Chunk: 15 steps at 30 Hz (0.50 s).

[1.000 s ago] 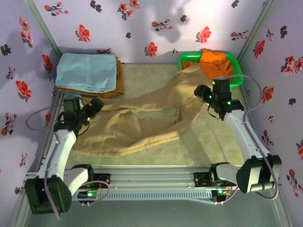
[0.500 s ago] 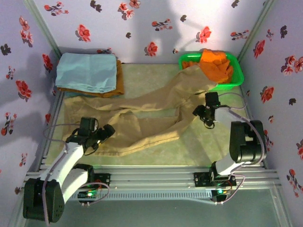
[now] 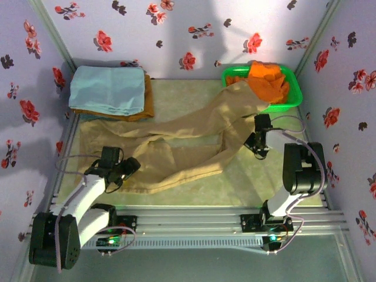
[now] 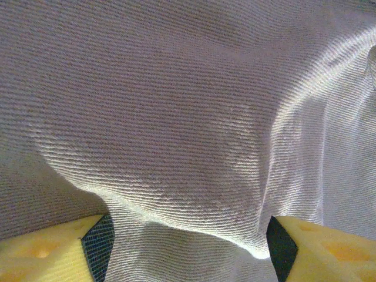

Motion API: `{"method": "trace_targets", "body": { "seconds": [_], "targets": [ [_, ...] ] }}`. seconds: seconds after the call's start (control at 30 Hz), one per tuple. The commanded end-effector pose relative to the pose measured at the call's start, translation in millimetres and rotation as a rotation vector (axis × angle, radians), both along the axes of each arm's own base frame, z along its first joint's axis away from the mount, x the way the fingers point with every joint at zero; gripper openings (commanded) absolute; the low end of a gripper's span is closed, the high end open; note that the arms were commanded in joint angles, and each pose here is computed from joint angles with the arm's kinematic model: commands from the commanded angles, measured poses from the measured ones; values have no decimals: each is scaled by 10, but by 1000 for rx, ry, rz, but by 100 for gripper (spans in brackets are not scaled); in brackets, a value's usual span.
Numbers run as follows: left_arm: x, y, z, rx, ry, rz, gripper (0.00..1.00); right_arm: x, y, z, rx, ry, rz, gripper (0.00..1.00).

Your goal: Fold and stack the trousers

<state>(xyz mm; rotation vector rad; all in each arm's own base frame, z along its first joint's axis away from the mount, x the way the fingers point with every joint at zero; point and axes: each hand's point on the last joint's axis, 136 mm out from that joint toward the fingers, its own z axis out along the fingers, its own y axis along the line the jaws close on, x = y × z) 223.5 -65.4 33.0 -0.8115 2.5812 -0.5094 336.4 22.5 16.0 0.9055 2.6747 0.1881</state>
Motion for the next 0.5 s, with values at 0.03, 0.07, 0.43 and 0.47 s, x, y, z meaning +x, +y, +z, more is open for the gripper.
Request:
{"method": "trace_targets", "body": {
  "seconds": [0.03,0.07,0.43,0.47],
  "targets": [
    [55,17,74,16,-30,1,72,239,180,201,78,-130,28,26],
    [55,15,83,16,-30,-1,72,242,184,265,84,-149,23,37],
    [107,-5,182,15,-69,-22,74,388,262,9,112,-98,-54,47],
    [104,-1,186,17,-70,-24,74,370,237,-3,104,-102,-66,45]
  ]
}}
